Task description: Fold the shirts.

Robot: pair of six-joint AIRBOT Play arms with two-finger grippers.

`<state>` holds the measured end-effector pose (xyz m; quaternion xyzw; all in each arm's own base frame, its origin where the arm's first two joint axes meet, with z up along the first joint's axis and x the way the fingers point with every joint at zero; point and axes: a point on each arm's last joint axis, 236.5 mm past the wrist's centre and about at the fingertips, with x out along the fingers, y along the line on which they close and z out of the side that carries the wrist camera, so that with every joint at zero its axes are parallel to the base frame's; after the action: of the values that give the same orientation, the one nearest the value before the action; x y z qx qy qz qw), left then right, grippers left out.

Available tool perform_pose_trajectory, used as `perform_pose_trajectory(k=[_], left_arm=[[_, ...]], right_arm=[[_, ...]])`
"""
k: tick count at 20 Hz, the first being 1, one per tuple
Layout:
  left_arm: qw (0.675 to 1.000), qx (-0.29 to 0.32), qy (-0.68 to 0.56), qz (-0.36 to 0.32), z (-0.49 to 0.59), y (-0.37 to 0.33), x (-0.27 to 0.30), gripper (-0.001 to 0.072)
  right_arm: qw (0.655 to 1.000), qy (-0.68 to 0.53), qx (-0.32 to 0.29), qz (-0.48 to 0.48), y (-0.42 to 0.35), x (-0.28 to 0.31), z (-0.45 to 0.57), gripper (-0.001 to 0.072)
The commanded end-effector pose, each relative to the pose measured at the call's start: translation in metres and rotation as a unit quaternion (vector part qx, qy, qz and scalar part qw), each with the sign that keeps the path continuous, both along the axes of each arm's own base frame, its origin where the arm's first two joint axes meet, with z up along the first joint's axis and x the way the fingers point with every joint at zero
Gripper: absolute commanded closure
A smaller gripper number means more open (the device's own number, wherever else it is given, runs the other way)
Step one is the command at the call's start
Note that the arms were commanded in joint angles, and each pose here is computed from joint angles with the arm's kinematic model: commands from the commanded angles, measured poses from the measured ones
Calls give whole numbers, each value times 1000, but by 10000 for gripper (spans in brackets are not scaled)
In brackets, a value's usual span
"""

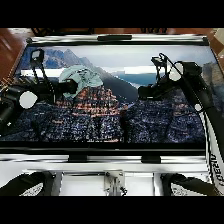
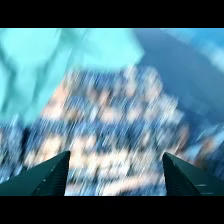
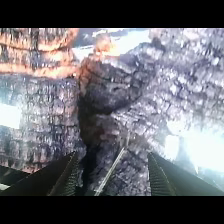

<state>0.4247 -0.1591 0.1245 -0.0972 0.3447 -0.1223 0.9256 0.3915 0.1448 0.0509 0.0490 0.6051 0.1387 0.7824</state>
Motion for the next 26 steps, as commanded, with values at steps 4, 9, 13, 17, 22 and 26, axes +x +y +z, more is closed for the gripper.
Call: perform_pose_trajectory(k=[4, 9, 13, 17, 22, 26], left_arm=[[998, -3, -19, 64, 0, 45, 61, 204], [985, 55, 124, 103, -85, 113, 132, 101], [964, 50, 238, 109, -158, 117, 142, 103], [968, -22, 226, 103, -178, 87, 164, 105], [966, -55, 236, 95, -173, 72, 162, 677], [992, -41, 110, 38, -36, 54, 168, 678]], right_arm=[[1000, -17, 4, 0, 2, 7, 2, 168], [1000, -21, 7, -3, 3, 10, 3, 168], [999, -15, 29, -3, 13, 7, 6, 167], [999, -10, 52, -3, 23, 5, 9, 167], [995, 2, 101, -2, 43, -1, 17, 168], [994, -10, 75, 74, 38, -16, 43, 168]])
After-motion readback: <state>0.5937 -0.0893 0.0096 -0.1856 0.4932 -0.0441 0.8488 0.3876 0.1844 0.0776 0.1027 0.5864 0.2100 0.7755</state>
